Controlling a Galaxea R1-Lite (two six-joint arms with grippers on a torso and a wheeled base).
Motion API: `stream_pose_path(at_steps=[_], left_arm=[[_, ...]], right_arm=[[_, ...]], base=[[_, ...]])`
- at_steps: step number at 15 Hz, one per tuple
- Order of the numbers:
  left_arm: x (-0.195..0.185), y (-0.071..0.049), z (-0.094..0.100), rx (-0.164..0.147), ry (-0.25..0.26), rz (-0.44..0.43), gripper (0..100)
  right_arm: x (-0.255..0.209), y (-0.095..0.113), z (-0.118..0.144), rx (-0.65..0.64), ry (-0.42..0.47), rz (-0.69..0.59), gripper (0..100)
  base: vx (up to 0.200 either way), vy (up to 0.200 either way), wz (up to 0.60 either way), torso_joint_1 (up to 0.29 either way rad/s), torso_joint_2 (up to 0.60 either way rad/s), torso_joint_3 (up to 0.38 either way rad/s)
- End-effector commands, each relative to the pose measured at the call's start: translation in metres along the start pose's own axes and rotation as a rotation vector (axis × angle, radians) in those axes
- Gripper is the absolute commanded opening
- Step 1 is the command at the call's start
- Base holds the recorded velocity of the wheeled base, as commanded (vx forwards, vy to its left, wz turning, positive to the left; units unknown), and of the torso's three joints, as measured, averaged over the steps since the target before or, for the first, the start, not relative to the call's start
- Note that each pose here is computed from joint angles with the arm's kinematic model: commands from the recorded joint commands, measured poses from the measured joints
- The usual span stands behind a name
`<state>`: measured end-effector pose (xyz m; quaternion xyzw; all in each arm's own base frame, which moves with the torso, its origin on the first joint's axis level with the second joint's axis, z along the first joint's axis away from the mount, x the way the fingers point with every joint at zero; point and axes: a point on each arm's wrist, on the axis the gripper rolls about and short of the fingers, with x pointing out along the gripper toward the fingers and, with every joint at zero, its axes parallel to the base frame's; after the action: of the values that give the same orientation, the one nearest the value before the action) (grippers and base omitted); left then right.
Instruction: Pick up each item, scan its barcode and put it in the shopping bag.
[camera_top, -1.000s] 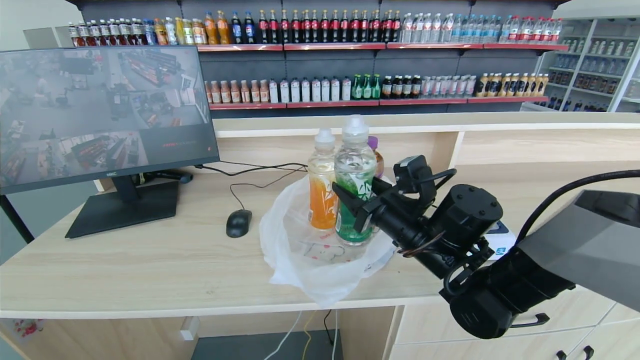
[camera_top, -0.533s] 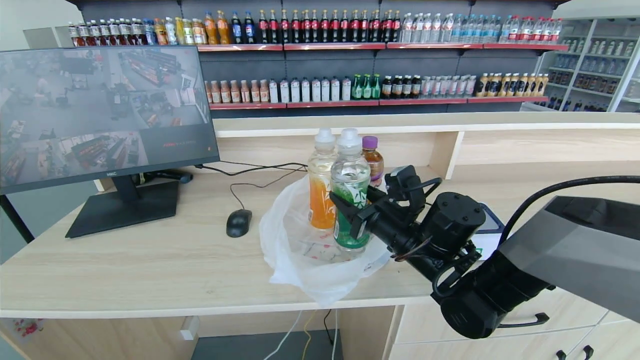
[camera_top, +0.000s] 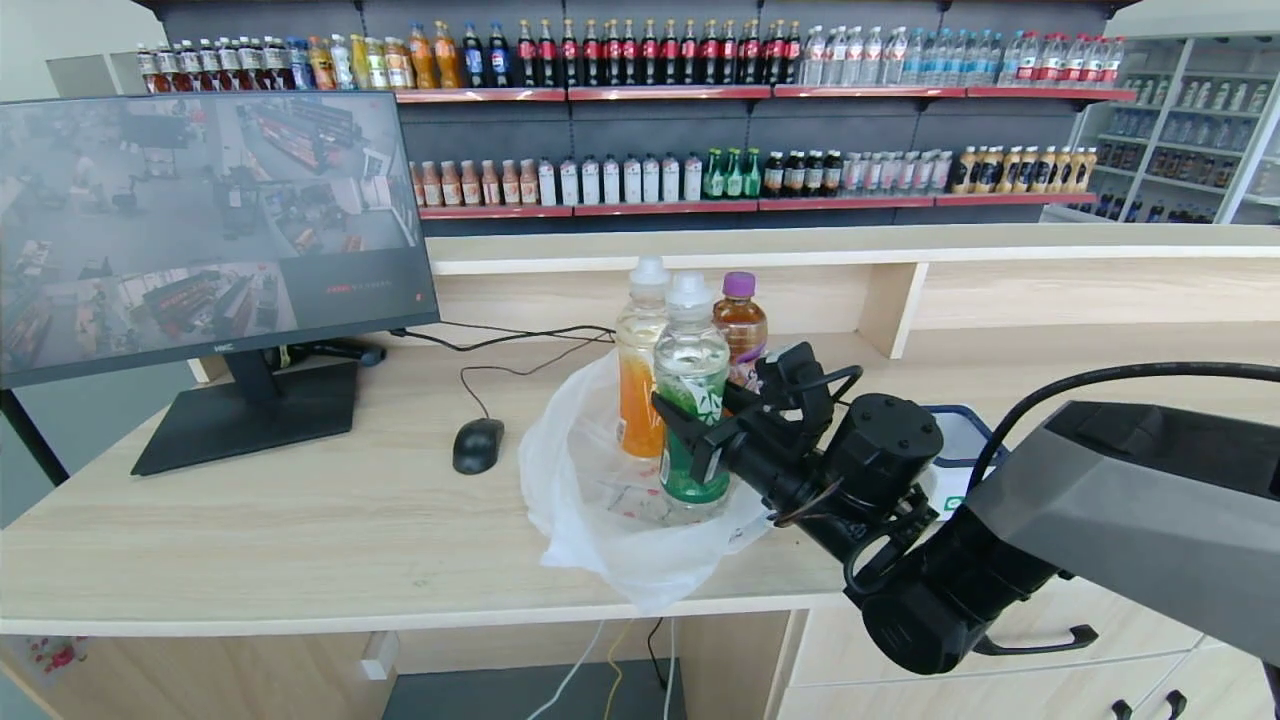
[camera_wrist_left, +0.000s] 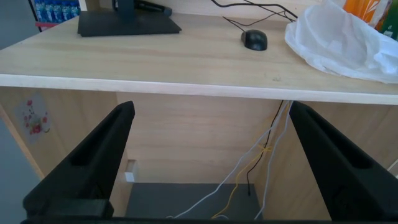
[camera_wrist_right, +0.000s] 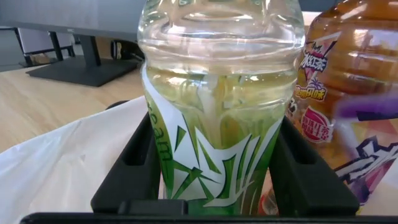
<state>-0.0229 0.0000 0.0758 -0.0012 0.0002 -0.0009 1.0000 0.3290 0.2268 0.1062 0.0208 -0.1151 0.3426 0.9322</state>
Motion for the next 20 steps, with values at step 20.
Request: stream_pose_path(at_steps=[20], left_arm=[[0.0,0.0,0.0,-0.001,0.0,0.002,100]], right_arm=[[-0.008,0.001,-0.036,0.029,0.111,0.0,0]], base=[[0.0,0.0,0.0,0.0,0.0,0.0]])
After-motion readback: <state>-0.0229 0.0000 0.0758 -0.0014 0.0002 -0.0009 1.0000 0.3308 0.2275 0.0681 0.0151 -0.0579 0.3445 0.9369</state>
